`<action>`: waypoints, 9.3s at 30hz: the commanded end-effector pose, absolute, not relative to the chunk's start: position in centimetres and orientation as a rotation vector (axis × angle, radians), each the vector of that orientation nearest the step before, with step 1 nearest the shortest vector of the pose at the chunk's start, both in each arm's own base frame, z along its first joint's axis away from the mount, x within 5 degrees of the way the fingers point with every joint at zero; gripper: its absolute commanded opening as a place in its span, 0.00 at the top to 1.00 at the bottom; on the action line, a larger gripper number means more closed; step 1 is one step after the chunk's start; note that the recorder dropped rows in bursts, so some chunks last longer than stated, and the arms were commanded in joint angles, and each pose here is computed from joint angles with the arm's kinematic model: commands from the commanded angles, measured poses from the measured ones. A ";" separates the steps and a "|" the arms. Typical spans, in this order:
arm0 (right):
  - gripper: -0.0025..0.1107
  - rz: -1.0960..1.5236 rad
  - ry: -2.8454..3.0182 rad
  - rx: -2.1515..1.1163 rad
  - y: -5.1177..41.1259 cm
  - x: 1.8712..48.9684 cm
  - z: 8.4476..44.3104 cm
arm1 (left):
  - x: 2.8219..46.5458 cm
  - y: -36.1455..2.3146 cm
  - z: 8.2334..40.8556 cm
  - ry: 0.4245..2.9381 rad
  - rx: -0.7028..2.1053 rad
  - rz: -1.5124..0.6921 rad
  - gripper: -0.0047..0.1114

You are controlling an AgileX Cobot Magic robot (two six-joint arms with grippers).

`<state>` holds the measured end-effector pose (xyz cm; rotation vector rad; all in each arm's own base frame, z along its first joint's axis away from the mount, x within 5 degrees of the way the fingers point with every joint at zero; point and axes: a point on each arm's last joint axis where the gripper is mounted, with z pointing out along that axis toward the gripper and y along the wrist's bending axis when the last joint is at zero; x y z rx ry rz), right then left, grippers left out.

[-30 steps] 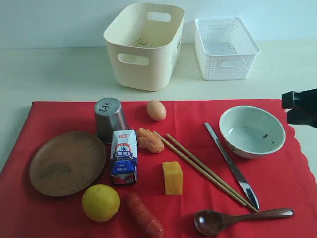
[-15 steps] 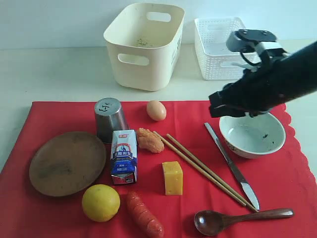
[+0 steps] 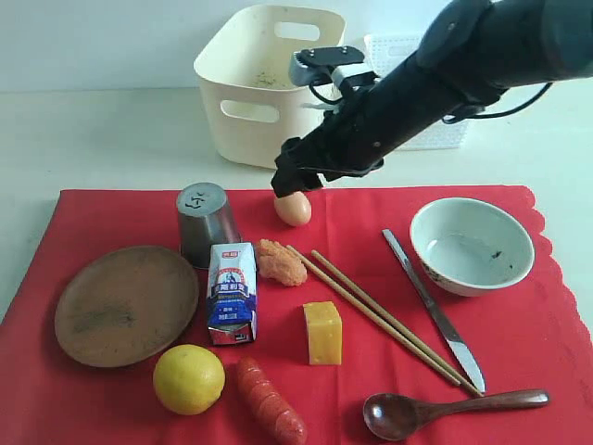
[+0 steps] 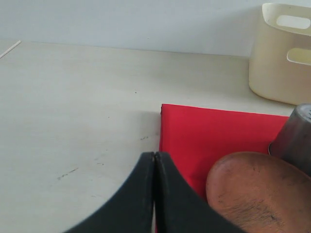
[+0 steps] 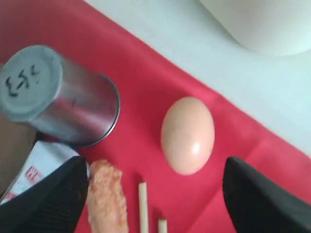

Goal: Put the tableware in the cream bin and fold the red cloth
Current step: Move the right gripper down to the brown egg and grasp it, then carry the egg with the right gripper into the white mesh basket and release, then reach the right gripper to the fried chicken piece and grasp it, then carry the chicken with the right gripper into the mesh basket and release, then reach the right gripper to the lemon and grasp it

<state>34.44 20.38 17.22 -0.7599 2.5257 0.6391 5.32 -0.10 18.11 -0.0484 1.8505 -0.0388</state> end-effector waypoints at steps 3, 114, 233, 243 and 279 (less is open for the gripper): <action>0.33 0.604 2.499 -0.648 21.3 37.0 15.1 | 5.3 -0.1 18.1 1.836 -0.037 -0.037 0.95; 0.22 0.583 2.485 -1.037 21.6 31.2 19.6 | 5.3 -0.1 18.1 1.836 -0.037 -0.037 0.95; 0.27 0.223 2.113 -0.063 10.5 47.0 18.3 | 5.3 -0.1 18.1 1.836 -0.037 -0.037 0.95; 0.27 0.202 2.208 -0.178 10.2 44.0 24.4 | 5.3 -0.1 18.1 1.836 -0.037 -0.037 0.95; 0.97 0.468 2.554 -0.852 23.8 24.4 22.5 | 5.3 -0.1 18.1 1.836 -0.037 -0.037 0.95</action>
